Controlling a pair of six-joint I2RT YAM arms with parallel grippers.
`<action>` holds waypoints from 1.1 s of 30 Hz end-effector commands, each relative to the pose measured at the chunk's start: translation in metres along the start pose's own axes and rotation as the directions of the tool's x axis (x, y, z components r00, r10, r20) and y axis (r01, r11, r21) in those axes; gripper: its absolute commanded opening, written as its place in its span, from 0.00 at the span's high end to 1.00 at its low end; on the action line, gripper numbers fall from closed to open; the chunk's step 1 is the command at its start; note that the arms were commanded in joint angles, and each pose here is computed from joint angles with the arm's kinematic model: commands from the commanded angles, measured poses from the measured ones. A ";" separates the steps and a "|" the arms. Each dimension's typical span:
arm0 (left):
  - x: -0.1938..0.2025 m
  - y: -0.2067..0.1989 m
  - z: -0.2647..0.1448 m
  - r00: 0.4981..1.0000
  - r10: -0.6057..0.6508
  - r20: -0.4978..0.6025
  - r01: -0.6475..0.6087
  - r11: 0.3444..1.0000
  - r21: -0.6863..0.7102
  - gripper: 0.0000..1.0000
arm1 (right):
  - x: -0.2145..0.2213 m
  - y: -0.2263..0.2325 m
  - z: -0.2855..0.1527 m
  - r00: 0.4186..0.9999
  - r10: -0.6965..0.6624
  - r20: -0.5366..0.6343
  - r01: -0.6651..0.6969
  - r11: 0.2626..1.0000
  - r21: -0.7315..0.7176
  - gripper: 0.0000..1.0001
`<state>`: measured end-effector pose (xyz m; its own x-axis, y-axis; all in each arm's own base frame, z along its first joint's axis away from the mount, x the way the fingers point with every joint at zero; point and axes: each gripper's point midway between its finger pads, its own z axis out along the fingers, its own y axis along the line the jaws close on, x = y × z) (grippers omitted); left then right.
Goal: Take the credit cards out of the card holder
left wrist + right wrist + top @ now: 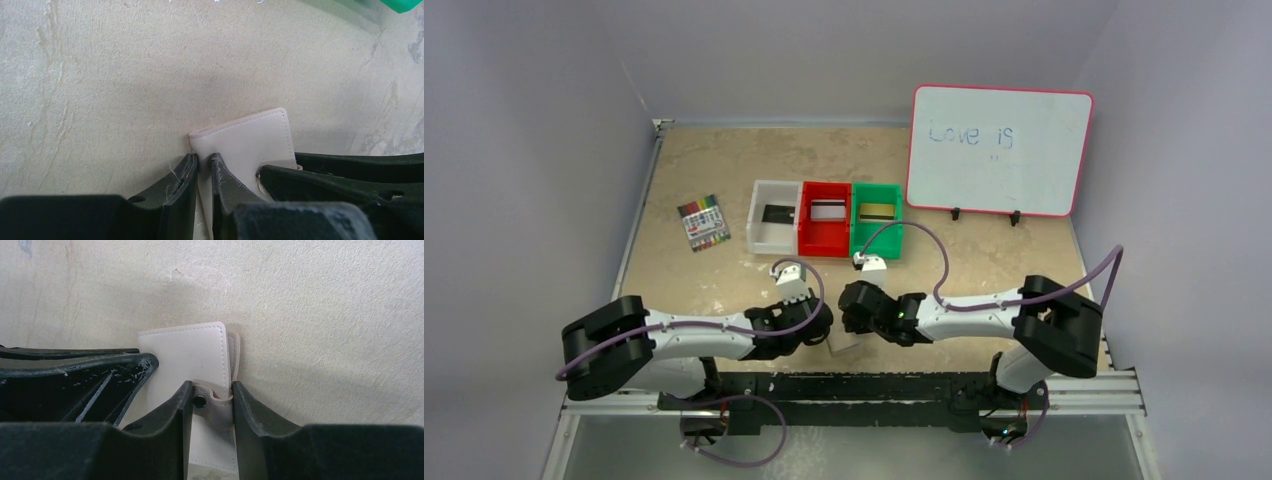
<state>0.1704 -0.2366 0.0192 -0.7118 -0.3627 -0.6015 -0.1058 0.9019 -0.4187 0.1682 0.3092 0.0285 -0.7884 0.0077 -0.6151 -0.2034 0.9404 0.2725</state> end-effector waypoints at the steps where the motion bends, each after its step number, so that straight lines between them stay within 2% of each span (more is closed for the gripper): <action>1: 0.020 0.063 0.004 0.987 0.141 -0.071 -0.152 0.970 -0.192 0.88 | 0.010 -0.016 -0.004 0.999 0.025 -0.048 -0.025 1.000 0.005 0.80; 3: 0.022 0.066 0.004 0.986 0.148 -0.077 -0.161 0.966 -0.202 0.89 | 0.009 -0.016 -0.004 0.997 0.054 -0.060 -0.056 0.998 -0.032 0.96; 4: 0.022 0.066 0.005 0.986 0.150 -0.078 -0.163 0.965 -0.205 0.89 | 0.009 -0.016 -0.004 0.995 0.071 -0.065 -0.074 0.996 -0.051 1.00; 10: 0.023 0.068 0.005 0.985 0.156 -0.079 -0.170 0.963 -0.212 0.90 | -0.007 -0.013 -0.012 0.980 0.180 -0.082 -0.194 0.956 -0.219 0.99; 11: 0.023 0.069 0.004 0.984 0.158 -0.080 -0.172 0.962 -0.213 0.90 | -0.009 -0.012 -0.015 0.978 0.192 -0.080 -0.206 0.948 -0.242 0.97; 13: 0.022 0.067 0.005 0.984 0.158 -0.079 -0.171 0.963 -0.208 0.90 | -0.014 -0.012 -0.019 0.975 0.209 -0.072 -0.221 0.941 -0.258 0.82; 16: 0.022 0.060 0.005 0.984 0.159 -0.080 -0.171 0.968 -0.186 0.89 | -0.017 -0.018 -0.021 0.975 0.215 -0.064 -0.224 0.949 -0.221 0.71; 20: 0.018 0.046 0.003 0.984 0.164 -0.072 -0.173 0.974 -0.149 0.87 | -0.021 -0.029 -0.023 0.978 0.203 -0.045 -0.207 0.966 -0.155 0.66; 24: 0.012 0.036 0.001 0.984 0.167 -0.062 -0.173 0.977 -0.128 0.85 | -0.024 -0.024 -0.026 0.980 0.193 -0.046 -0.198 0.963 -0.184 0.64; 27: 0.011 0.034 -0.001 0.984 0.165 -0.060 -0.171 0.977 -0.124 0.85 | -0.021 -0.027 -0.025 0.980 0.191 -0.054 -0.198 0.965 -0.171 0.56; 30: 0.010 0.034 -0.001 0.984 0.165 -0.060 -0.172 0.977 -0.124 0.85 | -0.019 -0.025 -0.024 0.985 0.158 -0.071 -0.168 0.971 -0.172 0.54; 33: 0.009 0.032 -0.002 0.985 0.164 -0.057 -0.170 0.978 -0.123 0.84 | -0.028 -0.025 -0.020 0.991 0.130 -0.039 -0.134 0.980 -0.145 0.54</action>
<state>0.1730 -0.2376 0.0207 -0.7103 -0.3155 -0.6292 -0.0832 0.9253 -0.3701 0.1684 0.2706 0.0385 -0.8610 0.1347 -0.4904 -0.1410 0.8633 0.4846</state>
